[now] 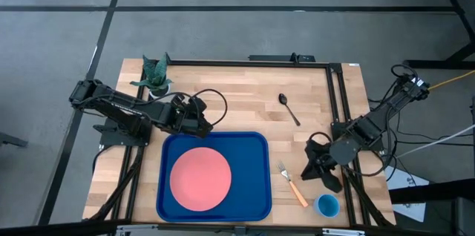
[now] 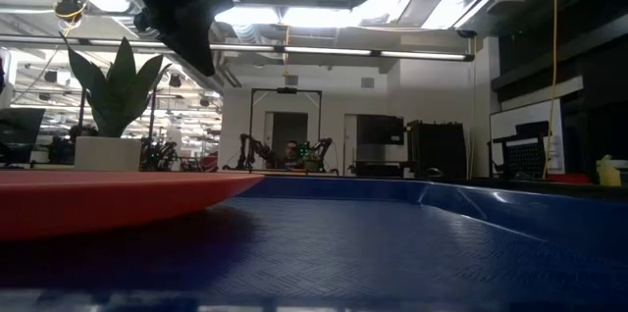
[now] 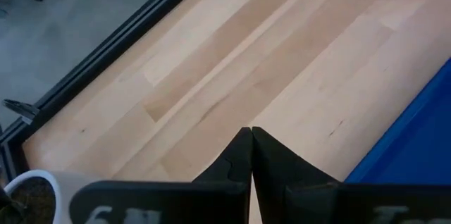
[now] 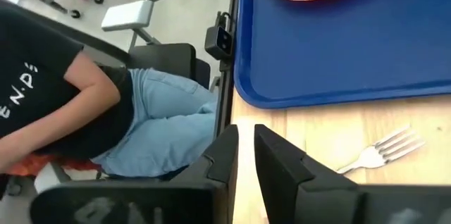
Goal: Pick and place plate/cup/fork/spoon on tray
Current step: Put the blue cup on the blue serving tray to the top left of the pink plate
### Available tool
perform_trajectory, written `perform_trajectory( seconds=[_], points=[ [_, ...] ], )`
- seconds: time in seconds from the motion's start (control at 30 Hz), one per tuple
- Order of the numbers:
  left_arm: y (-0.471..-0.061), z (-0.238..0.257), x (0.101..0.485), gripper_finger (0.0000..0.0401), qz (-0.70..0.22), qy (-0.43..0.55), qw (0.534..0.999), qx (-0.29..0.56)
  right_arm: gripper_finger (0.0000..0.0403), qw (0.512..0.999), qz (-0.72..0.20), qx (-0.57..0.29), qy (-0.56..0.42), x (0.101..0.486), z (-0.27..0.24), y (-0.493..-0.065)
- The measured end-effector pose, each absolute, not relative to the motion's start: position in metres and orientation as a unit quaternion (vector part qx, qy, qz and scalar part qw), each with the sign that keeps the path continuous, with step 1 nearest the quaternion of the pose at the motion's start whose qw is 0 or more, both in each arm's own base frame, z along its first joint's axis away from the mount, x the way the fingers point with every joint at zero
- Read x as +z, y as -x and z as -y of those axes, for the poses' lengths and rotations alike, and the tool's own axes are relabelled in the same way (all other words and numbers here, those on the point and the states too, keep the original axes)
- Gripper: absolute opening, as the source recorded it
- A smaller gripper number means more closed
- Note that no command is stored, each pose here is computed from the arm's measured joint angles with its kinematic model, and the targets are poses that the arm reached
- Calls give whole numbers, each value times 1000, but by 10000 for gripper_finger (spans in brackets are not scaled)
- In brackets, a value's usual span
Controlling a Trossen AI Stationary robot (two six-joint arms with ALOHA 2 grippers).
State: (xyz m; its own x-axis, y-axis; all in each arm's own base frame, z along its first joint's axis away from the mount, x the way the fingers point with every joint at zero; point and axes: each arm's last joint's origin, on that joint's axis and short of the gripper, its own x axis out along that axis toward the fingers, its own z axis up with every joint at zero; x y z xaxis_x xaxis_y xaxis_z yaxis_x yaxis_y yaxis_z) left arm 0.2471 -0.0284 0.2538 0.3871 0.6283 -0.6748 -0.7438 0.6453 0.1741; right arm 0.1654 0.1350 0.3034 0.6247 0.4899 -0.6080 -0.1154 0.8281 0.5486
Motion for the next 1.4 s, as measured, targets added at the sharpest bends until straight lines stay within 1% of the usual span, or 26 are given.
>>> perform_trajectory(
  seconds=[0.13,0.33,0.47,0.6,0.77,1.2,1.4],
  points=[
    [-247,28,254,0,-368,78,829,414,53,874,-394,182,-218,303,-137,-164],
    [-247,28,254,0,-368,78,829,414,53,886,-394,152,-191,297,-140,-165],
    [-247,28,254,0,-368,78,829,414,53,886,-399,147,-185,290,-147,-173],
    [-247,28,254,0,-368,78,829,414,53,897,-367,165,-183,295,-151,-176],
    [-247,28,254,0,-368,78,829,414,53,912,-363,121,-152,292,-149,-173],
    [-247,28,254,0,-368,78,829,414,54,919,-358,78,-143,289,-146,-173],
    [-247,28,254,0,-368,78,829,414,54,919,-356,84,-145,291,-145,-172]
  ],
)
